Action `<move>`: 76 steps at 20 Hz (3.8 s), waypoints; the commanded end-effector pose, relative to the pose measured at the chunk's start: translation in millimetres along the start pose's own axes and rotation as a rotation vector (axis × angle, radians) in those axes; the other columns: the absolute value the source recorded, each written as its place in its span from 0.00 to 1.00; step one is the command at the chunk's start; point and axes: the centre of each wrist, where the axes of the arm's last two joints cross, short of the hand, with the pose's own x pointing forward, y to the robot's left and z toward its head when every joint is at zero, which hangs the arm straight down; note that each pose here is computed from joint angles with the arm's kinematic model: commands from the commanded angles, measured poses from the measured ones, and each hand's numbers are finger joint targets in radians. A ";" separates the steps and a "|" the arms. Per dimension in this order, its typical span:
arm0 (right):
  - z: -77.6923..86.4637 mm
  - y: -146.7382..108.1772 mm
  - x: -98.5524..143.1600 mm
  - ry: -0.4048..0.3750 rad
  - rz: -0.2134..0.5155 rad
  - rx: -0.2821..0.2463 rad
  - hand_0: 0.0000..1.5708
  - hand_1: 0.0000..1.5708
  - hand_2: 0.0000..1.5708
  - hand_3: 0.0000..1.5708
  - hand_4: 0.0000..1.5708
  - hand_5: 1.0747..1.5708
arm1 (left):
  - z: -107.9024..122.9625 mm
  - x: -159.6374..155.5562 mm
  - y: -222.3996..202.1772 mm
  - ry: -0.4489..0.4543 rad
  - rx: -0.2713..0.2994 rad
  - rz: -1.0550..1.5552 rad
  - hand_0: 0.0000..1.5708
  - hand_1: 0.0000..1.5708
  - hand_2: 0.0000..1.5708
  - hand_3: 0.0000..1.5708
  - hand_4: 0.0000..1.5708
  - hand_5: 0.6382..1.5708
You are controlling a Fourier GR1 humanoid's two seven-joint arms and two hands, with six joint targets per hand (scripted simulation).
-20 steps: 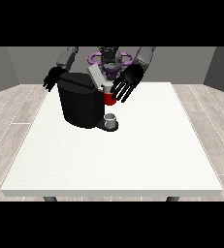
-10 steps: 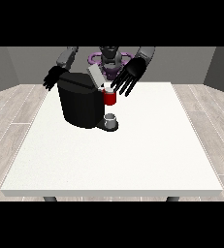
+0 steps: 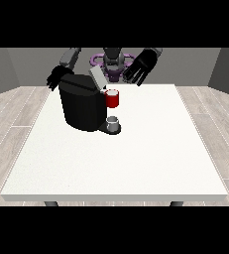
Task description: Insert the coffee pod into the coffee machine and close the lid
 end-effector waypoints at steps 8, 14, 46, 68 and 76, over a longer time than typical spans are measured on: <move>35.5 -39.0 -36.9 0.132 0.015 -0.134 0.00 0.00 0.00 0.00 0.24 1.00 | 37.0 -51.1 -127.7 0.012 0.037 0.661 0.00 0.00 0.00 0.00 0.00 1.00; 46.0 -56.0 -28.2 0.133 0.105 -0.034 0.00 0.00 0.00 0.00 0.23 1.00 | 76.8 -89.4 -166.5 0.164 0.058 0.849 0.00 0.00 0.00 0.00 0.09 1.00; -39.1 9.7 72.2 -0.087 0.106 0.299 0.00 0.00 0.00 0.00 0.00 1.00 | 149.6 -72.2 -176.0 0.049 0.118 1.030 0.00 0.00 0.00 0.00 0.00 1.00; -74.0 36.0 69.5 -0.099 0.141 0.359 0.00 0.00 0.00 0.00 0.00 1.00 | 160.6 -69.7 -122.8 0.051 0.200 0.974 0.00 0.00 0.00 0.00 0.00 1.00; -96.2 46.2 103.2 -0.172 0.161 0.391 0.00 0.00 0.00 0.00 0.00 1.00 | 147.7 -59.3 -128.8 0.007 0.221 0.950 0.00 0.00 0.00 0.00 0.00 1.00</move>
